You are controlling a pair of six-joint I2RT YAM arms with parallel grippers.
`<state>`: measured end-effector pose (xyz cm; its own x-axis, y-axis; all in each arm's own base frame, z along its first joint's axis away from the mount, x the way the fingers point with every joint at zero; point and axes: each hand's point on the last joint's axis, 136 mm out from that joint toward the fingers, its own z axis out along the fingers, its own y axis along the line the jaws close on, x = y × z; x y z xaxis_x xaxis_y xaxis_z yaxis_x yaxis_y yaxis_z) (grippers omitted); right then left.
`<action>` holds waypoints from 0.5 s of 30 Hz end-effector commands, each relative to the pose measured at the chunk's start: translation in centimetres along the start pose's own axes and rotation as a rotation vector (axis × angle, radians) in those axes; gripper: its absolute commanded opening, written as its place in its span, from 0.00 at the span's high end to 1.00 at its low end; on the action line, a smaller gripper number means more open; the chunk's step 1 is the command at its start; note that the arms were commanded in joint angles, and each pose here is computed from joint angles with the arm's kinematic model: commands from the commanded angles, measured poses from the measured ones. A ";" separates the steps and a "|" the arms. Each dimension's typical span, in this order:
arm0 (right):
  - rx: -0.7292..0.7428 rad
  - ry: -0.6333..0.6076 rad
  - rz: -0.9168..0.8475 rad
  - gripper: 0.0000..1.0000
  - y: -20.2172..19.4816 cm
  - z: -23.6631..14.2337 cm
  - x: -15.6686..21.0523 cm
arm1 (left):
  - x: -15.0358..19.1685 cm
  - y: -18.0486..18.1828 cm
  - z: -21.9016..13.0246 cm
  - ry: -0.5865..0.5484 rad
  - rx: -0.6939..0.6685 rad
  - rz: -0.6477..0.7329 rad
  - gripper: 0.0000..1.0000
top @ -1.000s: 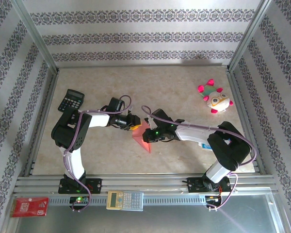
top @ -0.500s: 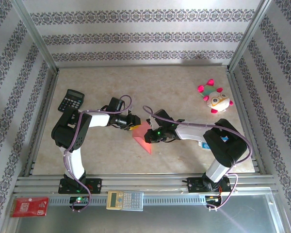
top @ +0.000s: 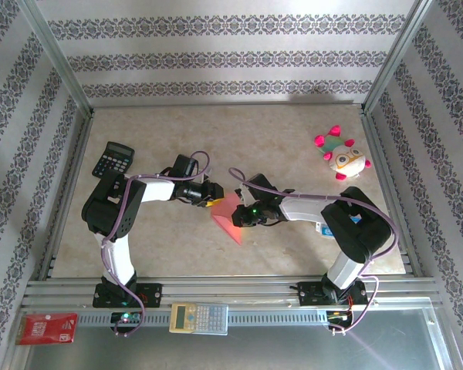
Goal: Fold a paper plane with a square sheet of paper (pick it up from the middle)
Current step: Third fold the triangle at the center of the table.
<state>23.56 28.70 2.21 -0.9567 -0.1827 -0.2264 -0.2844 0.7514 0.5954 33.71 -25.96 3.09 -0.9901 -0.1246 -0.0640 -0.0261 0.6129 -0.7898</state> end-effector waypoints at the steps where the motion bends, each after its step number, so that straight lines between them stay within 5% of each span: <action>1: 0.005 0.005 -0.012 0.95 -0.6 0.3 0.0 | 1.9 3.3 1.0 0.047 -0.117 -0.040 0.64; 15: 0.023 0.018 -0.002 0.95 -1.5 0.7 0.5 | 1.8 3.3 1.0 0.047 -0.117 -0.039 0.64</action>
<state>23.46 28.66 1.64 -0.9568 -0.1915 -0.2188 -0.2861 0.7539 0.5914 33.71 -25.96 3.09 -0.9902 -0.1230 -0.0661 -0.0234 0.6132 -0.7896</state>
